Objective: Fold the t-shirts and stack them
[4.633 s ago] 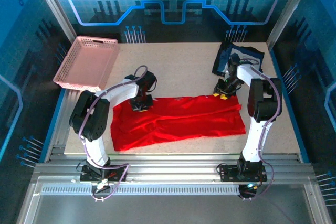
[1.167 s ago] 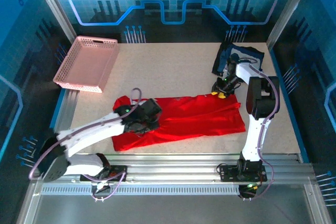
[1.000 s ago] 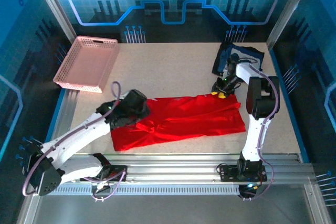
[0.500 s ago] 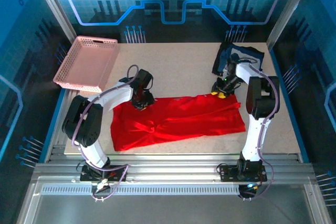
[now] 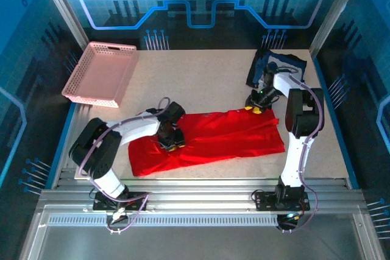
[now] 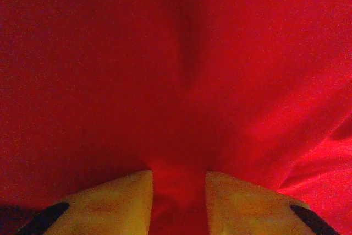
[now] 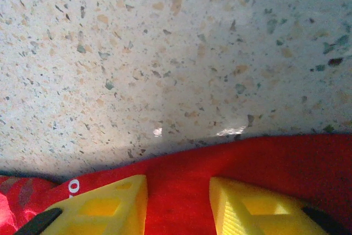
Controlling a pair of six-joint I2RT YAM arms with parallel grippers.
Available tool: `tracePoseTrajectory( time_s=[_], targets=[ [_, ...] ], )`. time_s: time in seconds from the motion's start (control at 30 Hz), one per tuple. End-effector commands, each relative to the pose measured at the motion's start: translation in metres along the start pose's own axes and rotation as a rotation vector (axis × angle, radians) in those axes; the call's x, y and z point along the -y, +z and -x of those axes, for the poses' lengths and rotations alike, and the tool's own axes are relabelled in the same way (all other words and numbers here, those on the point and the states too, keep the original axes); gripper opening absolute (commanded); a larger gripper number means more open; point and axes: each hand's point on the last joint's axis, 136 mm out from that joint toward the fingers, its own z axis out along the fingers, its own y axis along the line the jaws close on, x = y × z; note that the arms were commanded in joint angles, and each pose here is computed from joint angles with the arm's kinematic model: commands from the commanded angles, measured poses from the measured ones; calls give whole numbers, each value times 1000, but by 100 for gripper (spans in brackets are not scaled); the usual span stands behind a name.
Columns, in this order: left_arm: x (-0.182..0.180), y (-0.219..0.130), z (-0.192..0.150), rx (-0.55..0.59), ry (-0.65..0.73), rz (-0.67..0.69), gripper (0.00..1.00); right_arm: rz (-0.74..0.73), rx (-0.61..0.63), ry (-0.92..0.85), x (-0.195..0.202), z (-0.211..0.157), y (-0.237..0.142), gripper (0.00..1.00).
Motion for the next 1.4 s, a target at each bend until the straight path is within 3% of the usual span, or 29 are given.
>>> tracePoseTrajectory(
  time_s=[0.0, 0.27, 0.37, 0.5, 0.6, 0.8, 1.17, 1.37],
  targets=[
    [-7, -13, -22, -21, -40, 1, 32, -49, -63, 12, 11, -9, 24, 38],
    [-49, -17, -49, 2, -167, 91, 34, -52, -65, 14, 11, -9, 24, 38],
    [-55, -36, -35, 101, -210, 94, 37, -51, -64, 13, 11, -9, 23, 38],
    [-34, -75, -2, 268, -211, -10, 40, -55, -66, 10, 12, -10, 24, 38],
    [-29, -94, 21, 329, -246, -28, 40, -55, -66, 7, 12, -11, 23, 38],
    [-50, -82, 54, 329, -320, 44, 39, -52, -70, 3, 12, -12, 23, 38],
    [-101, -38, 33, 238, -487, 195, 44, -67, -23, -20, 11, -13, 5, 42],
    [-110, -65, 44, 346, -511, 250, 50, -100, 99, -76, 10, -13, -45, 48]
  ],
)
